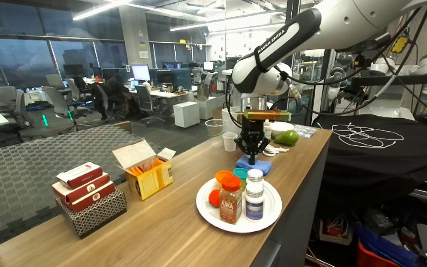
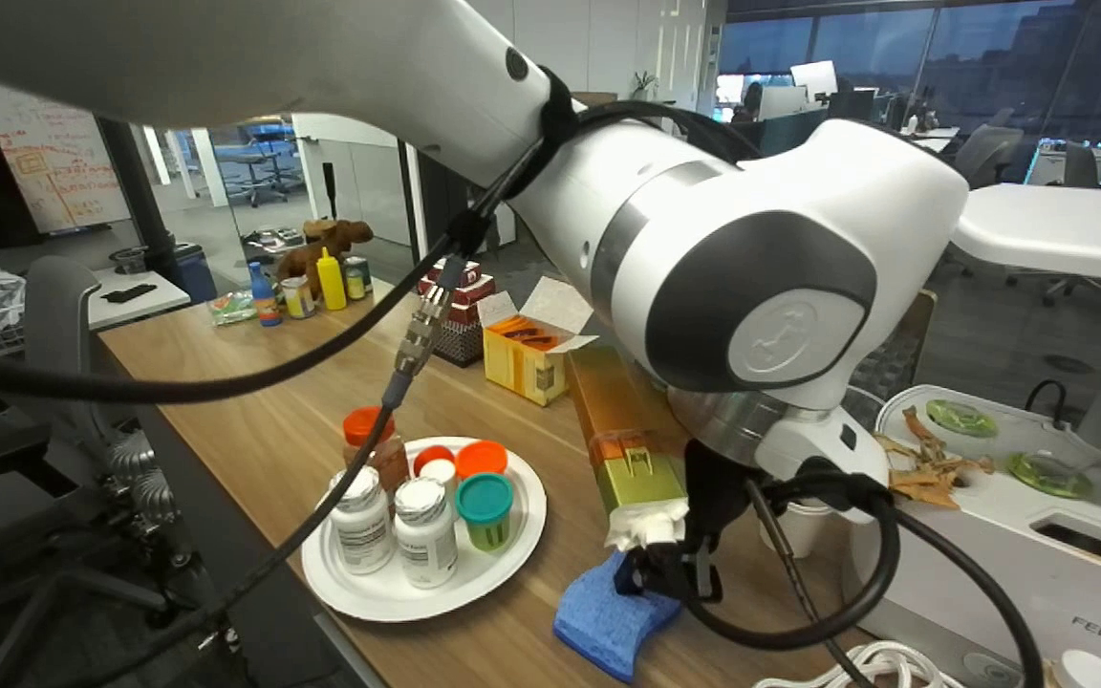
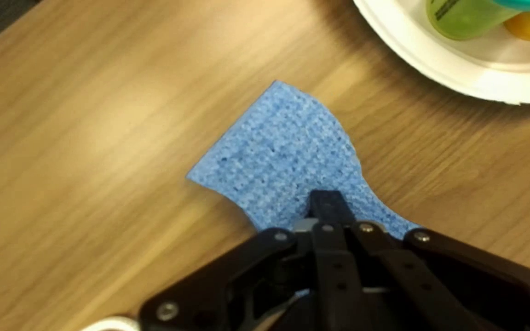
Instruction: Put all the bottles and the orange ball in the plate, and then use the blue object to clean the table
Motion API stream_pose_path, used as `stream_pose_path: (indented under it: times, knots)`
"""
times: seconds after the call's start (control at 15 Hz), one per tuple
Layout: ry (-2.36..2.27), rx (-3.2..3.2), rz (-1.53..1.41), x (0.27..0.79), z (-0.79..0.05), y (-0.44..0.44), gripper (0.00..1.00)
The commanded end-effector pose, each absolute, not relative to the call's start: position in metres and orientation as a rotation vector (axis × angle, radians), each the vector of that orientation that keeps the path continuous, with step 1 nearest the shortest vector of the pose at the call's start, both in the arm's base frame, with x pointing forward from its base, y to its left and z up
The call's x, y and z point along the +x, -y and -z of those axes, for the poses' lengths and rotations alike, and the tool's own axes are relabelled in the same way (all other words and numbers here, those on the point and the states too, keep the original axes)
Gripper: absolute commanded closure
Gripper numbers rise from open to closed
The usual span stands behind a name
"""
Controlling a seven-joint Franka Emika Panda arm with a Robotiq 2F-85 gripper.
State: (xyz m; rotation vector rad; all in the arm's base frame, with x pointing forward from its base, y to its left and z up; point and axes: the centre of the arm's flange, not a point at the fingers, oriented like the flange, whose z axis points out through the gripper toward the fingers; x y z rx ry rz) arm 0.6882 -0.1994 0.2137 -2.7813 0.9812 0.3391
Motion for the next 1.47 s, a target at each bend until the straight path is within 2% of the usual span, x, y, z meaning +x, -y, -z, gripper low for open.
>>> stream_pose_path:
  times: [0.0, 0.33, 1.07, 1.4]
  knots:
    - [-1.019, -2.765, -0.411, 0.639, -0.182, 0.203, 1.0]
    - [-1.032, -2.783, -0.4, 0.651, -0.196, 0.205, 1.0]
    - [-0.885, -2.888, -0.322, 0.738, -0.242, 0.171, 1.0]
    - [-0.804, -2.937, -0.299, 0.758, -0.257, 0.153, 1.0]
